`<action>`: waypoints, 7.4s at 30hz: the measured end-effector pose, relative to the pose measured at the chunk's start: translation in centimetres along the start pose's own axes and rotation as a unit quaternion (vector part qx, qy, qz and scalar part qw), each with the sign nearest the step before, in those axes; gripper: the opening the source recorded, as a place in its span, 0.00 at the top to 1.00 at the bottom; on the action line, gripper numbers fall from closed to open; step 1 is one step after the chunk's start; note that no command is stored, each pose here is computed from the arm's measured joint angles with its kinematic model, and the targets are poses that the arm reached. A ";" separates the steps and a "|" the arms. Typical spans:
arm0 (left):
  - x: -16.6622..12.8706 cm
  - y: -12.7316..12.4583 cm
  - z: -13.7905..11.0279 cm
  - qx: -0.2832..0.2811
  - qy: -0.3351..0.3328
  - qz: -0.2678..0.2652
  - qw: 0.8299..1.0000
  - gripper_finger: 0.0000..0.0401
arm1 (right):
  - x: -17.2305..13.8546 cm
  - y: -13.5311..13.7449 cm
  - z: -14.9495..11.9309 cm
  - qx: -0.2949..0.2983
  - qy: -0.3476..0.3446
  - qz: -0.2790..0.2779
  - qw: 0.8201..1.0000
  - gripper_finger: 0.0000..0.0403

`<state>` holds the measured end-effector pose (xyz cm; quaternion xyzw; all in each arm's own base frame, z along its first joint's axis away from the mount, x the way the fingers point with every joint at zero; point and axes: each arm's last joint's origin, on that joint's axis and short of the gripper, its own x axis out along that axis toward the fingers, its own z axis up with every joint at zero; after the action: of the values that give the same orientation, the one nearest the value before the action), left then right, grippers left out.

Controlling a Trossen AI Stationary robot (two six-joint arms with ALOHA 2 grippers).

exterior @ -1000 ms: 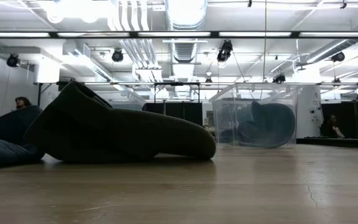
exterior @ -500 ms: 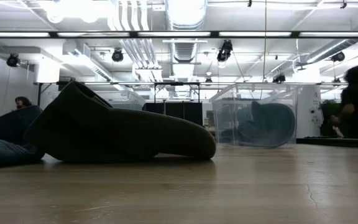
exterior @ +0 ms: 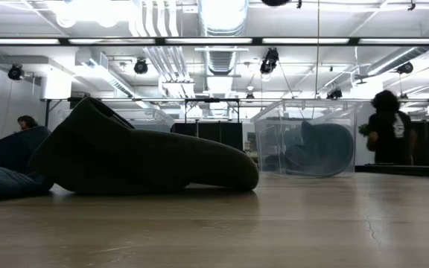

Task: Pick & Place hat
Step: Put the bottom blue cap into the right transparent bin, then put the blue cap into the right transparent bin

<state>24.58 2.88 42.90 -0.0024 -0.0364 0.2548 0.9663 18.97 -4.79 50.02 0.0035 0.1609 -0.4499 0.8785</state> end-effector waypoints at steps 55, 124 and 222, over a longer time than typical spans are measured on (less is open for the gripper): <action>0.2 -0.3 -2.5 -0.025 0.041 -0.007 0.999 0.58 | 17.4 -0.3 -19.0 0.119 0.528 -0.042 0.840 0.97; -3.5 -2.6 -17.1 0.024 0.734 -0.062 0.676 0.58 | 8.8 10.3 -13.6 -0.110 0.222 0.296 0.923 0.46; -5.1 0.0 12.4 -0.006 0.096 -0.027 0.995 1.00 | 11.0 12.8 -15.7 -0.250 -0.058 0.313 0.914 0.57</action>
<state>19.26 0.24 54.86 -0.0319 0.0550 0.2265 0.9719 30.67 -3.45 30.21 -0.1924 0.2073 -0.0963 0.9543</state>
